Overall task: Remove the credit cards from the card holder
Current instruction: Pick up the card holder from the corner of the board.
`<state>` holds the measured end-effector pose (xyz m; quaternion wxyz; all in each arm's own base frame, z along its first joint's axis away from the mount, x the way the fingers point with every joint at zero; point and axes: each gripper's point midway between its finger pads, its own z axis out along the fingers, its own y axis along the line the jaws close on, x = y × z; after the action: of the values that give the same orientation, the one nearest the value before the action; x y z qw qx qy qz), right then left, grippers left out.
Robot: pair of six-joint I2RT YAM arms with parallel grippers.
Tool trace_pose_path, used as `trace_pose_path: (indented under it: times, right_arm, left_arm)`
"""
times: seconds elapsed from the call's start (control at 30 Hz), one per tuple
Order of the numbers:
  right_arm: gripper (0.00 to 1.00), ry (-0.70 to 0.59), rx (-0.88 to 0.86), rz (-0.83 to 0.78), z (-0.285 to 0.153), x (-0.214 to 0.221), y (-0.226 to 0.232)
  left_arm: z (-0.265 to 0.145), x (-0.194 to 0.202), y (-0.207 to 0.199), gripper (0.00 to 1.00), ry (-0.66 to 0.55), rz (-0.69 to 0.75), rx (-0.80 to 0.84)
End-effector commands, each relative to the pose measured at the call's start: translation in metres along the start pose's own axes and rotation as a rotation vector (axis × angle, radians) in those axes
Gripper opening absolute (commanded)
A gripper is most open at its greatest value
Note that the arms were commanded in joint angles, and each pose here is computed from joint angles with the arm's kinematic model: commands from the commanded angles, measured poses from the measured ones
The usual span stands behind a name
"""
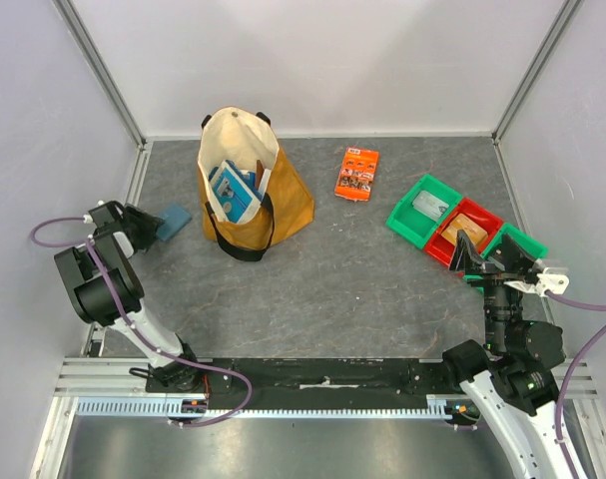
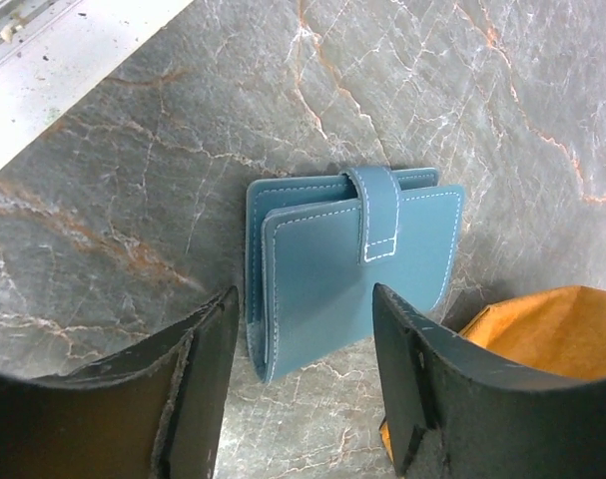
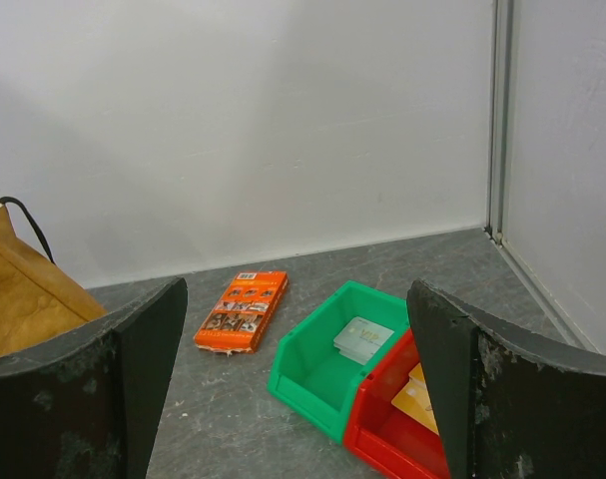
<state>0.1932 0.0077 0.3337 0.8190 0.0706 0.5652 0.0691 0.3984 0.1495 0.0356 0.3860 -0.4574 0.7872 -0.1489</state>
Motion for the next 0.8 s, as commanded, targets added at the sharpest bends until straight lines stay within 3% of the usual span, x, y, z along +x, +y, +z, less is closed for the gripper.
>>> trace_pose_path:
  times: [0.0,0.1,0.27,0.37,0.6,0.77]
  right_arm:
    - [0.98,-0.029,0.001,0.001,0.000,-0.008,-0.001]
    - [0.98,-0.029,-0.001,0.001,0.000,-0.008,0.000]
    - [0.98,-0.029,-0.001,0.001,0.000,-0.007,0.000]
    - [0.98,-0.031,0.002,0.001,0.000,-0.007,-0.001]
    - [0.98,-0.033,-0.004,0.004,0.000,-0.008,0.000]
    - [0.98,-0.033,-0.008,0.007,0.000,-0.008,0.001]
  left_arm:
    - [0.005,-0.004,-0.009,0.60,0.016,-0.036,0.052]
    - [0.006,-0.005,-0.008,0.52,0.016,-0.037,0.054]
    - [0.005,-0.004,-0.010,0.15,0.020,-0.036,0.057]
    - [0.003,-0.005,-0.011,0.02,0.017,-0.032,0.056]
    - [-0.021,-0.015,-0.022,0.02,-0.016,-0.015,0.056]
    - [-0.056,-0.005,-0.017,0.02,0.026,-0.012,-0.063]
